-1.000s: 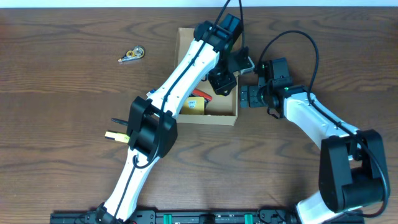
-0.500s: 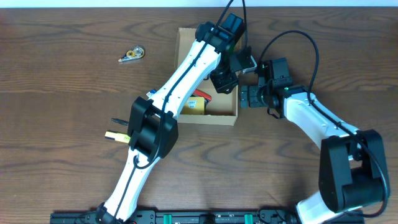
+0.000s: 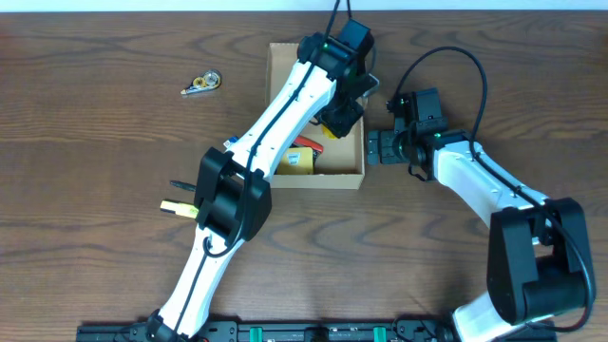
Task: Pack container
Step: 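Lower the tape roll into the box's right side and open the gripper, then withdraw the left gripper from the box toward the correction tape, then lower the left gripper toward the correction tape dispenser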
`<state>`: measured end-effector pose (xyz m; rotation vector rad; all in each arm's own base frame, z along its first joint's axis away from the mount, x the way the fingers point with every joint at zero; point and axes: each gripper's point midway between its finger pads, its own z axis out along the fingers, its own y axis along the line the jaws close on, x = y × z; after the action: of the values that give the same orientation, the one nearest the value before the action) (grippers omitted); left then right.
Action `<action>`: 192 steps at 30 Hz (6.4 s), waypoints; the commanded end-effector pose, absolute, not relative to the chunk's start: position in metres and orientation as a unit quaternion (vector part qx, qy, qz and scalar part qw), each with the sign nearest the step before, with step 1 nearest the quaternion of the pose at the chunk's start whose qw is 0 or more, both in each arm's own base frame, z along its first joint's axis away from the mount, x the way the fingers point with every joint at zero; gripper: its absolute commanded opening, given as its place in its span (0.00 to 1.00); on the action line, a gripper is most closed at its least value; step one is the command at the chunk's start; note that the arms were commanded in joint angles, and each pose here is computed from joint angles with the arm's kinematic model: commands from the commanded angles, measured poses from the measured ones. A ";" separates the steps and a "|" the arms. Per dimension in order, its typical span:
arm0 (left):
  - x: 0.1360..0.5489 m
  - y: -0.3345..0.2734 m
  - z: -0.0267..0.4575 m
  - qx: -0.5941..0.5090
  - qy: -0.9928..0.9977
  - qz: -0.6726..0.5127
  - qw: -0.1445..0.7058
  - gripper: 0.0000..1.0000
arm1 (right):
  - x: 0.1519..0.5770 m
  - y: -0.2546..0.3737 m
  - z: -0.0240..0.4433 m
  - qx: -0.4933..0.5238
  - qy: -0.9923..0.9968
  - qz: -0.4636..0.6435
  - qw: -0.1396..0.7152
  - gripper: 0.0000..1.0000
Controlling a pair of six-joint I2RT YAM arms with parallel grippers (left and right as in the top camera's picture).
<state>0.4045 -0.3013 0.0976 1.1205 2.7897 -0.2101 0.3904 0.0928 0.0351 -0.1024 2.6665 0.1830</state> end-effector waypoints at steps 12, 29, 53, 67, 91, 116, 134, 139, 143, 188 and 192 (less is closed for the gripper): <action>0.395 -0.305 0.100 0.252 0.962 -0.102 0.036 0.06 | 0.389 0.091 0.031 -0.043 0.971 0.064 0.226 0.99; 0.401 -0.300 0.098 0.104 0.992 -0.038 0.062 0.06 | 0.389 0.091 0.031 -0.043 0.971 0.063 0.226 0.99; 0.397 -0.306 0.098 0.074 0.994 -0.050 0.057 0.35 | 0.389 0.091 0.031 -0.043 0.971 0.064 0.226 0.99; 0.394 -0.315 0.098 0.089 0.993 -0.054 0.061 0.61 | 0.389 0.091 0.031 -0.043 0.971 0.063 0.226 0.99; 0.412 -0.244 0.210 0.095 0.983 -0.037 0.150 0.51 | 0.389 0.091 0.031 -0.043 0.971 0.063 0.226 0.99; 0.450 -0.030 0.306 -0.098 0.956 0.051 0.271 0.06 | 0.389 0.091 0.031 -0.043 0.971 0.064 0.226 0.99; 0.455 0.020 0.295 -0.474 0.840 -0.021 0.264 0.06 | 0.389 0.091 0.031 -0.043 0.971 0.064 0.226 0.99; 0.453 0.021 0.287 -0.521 0.815 -0.023 0.252 0.06 | 0.389 0.091 0.031 -0.043 0.971 0.063 0.226 0.99; 0.462 0.024 0.265 -0.556 0.798 -0.018 0.233 0.06 | 0.389 0.091 0.031 -0.043 0.971 0.063 0.226 0.99; 0.551 0.003 0.054 -0.781 0.613 -0.058 0.110 0.61 | 0.389 0.091 0.031 -0.043 0.971 0.064 0.226 1.00; 0.551 0.003 0.054 -0.800 0.587 -0.061 0.108 0.65 | 0.389 0.091 0.031 -0.043 0.971 0.063 0.226 0.99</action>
<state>0.5492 0.0019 0.0517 -2.2934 1.8086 -0.1626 0.3904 0.0928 0.0351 -0.1024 2.6665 0.1830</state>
